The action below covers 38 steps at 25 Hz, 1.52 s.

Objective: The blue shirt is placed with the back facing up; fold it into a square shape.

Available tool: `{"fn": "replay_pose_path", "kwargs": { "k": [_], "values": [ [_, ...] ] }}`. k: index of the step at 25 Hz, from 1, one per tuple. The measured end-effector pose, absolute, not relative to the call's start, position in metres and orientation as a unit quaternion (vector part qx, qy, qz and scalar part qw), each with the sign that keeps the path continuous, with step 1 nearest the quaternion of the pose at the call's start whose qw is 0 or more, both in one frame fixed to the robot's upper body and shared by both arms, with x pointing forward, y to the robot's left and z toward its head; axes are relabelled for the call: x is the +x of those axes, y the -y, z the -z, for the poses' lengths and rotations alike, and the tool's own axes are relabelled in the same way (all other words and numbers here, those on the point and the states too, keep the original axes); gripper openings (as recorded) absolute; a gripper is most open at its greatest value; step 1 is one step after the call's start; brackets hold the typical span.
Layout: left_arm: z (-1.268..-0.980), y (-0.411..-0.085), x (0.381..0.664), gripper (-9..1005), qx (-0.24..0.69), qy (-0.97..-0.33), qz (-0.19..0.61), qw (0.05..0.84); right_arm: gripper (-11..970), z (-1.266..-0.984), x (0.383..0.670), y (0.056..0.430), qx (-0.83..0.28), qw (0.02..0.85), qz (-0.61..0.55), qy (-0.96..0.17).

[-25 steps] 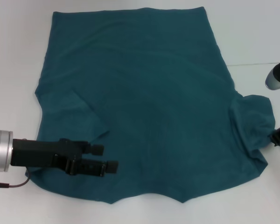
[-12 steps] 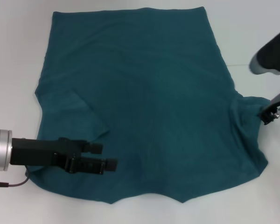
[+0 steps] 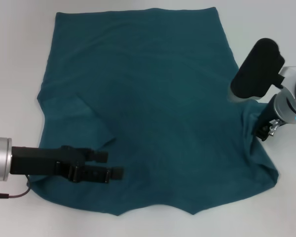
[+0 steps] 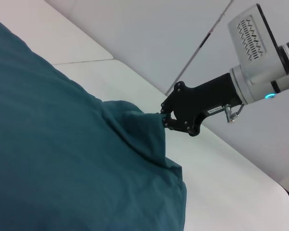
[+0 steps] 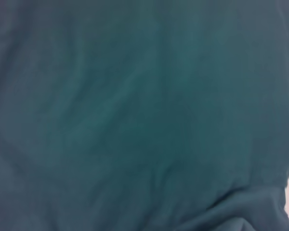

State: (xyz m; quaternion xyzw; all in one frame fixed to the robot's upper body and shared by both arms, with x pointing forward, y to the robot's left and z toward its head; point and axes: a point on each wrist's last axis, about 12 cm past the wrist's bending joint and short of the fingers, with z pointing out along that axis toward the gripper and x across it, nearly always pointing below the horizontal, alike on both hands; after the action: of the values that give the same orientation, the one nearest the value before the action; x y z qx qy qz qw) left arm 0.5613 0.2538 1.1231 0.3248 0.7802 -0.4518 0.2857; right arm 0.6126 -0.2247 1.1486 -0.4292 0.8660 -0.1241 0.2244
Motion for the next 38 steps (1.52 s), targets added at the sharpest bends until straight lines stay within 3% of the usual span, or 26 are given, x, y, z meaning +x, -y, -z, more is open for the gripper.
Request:
{"fn": "replay_pose_path", "kwargs": {
  "k": [12, 21, 27, 33, 38],
  "values": [
    [-1.118, -0.259, 0.558, 920, 0.314, -0.786, 0.448, 0.288, 13, -1.156, 0.62, 0.198, -0.461, 0.25, 0.12, -0.843],
    [-1.116, -0.262, 0.556, 920, 0.309, -0.788, 0.446, 0.289, 38, -1.132, 0.62, 0.185, -0.494, 0.188, 0.119, -0.841],
    [-1.116, -0.263, 0.557, 920, 0.308, -0.79, 0.442, 0.292, 60, -1.126, 0.618, 0.176, -0.498, 0.203, 0.109, -0.836],
    [-1.116, -0.263, 0.557, 920, 0.308, -0.791, 0.442, 0.292, 284, -1.133, 0.619, 0.173, -0.492, 0.23, 0.105, -0.833],
    [-1.115, -0.263, 0.557, 920, 0.307, -0.791, 0.441, 0.292, 528, -1.145, 0.622, 0.178, -0.463, 0.265, 0.097, -0.84]
  ]
}}
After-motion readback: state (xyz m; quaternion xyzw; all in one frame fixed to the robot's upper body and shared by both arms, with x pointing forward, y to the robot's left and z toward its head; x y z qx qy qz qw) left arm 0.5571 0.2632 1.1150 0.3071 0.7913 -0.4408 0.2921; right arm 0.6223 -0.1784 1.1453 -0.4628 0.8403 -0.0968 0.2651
